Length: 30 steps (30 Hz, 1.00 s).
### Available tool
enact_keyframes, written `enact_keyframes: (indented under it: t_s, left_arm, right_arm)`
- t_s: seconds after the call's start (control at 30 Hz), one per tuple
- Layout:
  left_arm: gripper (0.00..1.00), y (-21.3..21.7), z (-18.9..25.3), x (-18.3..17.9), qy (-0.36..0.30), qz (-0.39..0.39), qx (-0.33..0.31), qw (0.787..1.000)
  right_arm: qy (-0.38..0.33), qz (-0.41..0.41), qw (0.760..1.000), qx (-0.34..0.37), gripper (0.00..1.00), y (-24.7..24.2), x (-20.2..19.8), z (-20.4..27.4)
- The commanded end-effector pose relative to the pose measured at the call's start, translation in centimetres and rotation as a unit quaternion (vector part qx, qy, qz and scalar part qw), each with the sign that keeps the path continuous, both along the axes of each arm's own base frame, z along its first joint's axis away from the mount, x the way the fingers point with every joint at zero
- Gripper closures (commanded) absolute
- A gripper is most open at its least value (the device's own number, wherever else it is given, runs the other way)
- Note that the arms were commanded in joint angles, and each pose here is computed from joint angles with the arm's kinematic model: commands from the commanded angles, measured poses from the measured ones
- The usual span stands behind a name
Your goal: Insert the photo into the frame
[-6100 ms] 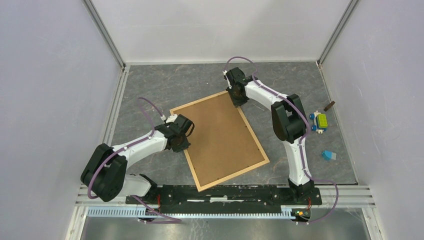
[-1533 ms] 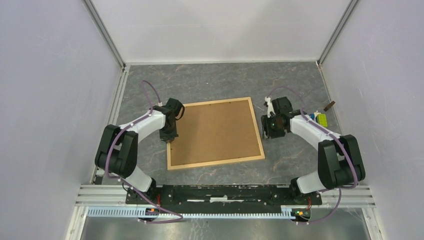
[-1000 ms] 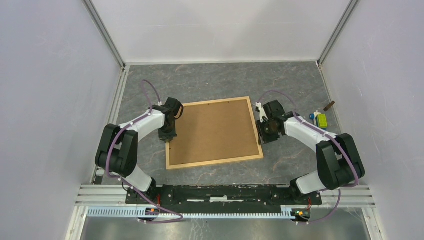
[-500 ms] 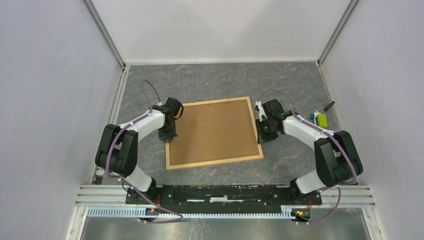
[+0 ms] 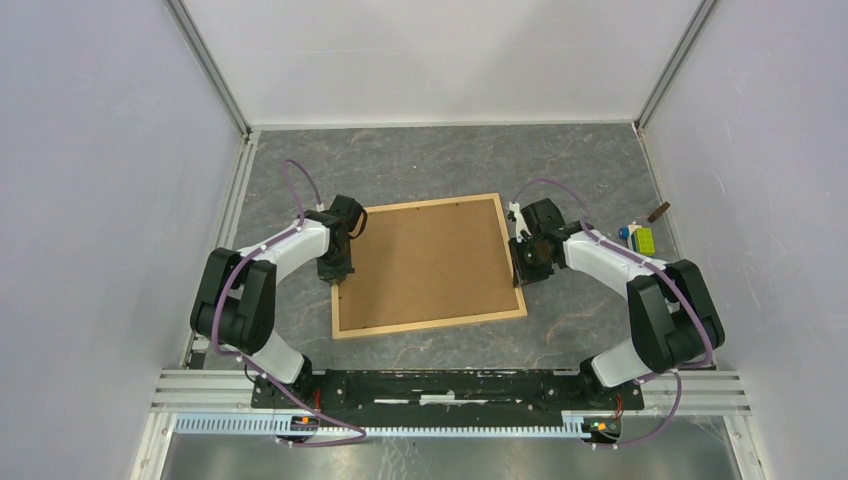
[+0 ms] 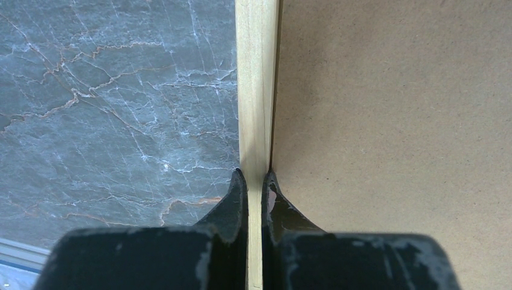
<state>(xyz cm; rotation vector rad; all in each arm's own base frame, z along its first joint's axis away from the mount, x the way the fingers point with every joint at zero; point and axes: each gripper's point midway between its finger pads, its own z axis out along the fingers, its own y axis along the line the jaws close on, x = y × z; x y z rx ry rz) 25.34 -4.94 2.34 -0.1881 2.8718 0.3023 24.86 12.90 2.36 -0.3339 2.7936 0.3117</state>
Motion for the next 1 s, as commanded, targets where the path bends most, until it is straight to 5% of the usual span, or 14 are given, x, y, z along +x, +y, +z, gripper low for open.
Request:
enact_keyframes:
  t_s: [0.0,0.57,0.77,0.97]
  left_arm:
    - [0.98,0.4,0.5,1.0,-0.022,-0.012,0.007,1.0]
    - [0.98,0.4,0.5,0.9,-0.022,-0.013,0.003,1.0]
    - [0.98,0.3,0.5,0.8,-0.021,-0.014,0.002,1.0]
    - [0.98,0.2,0.6,0.8,-0.022,-0.014,-0.002,1.0]
  right_arm:
    - [0.01,-0.011,0.998,-0.055,0.71,-1.9,-0.6,-2.0]
    - [0.042,-0.002,0.995,-0.093,0.72,-2.8,-2.6,-5.8]
    - [-0.021,0.041,0.999,0.014,0.6,2.0,0.6,0.8]
    - [-0.089,0.008,0.996,-0.028,0.53,0.1,3.8,5.5]
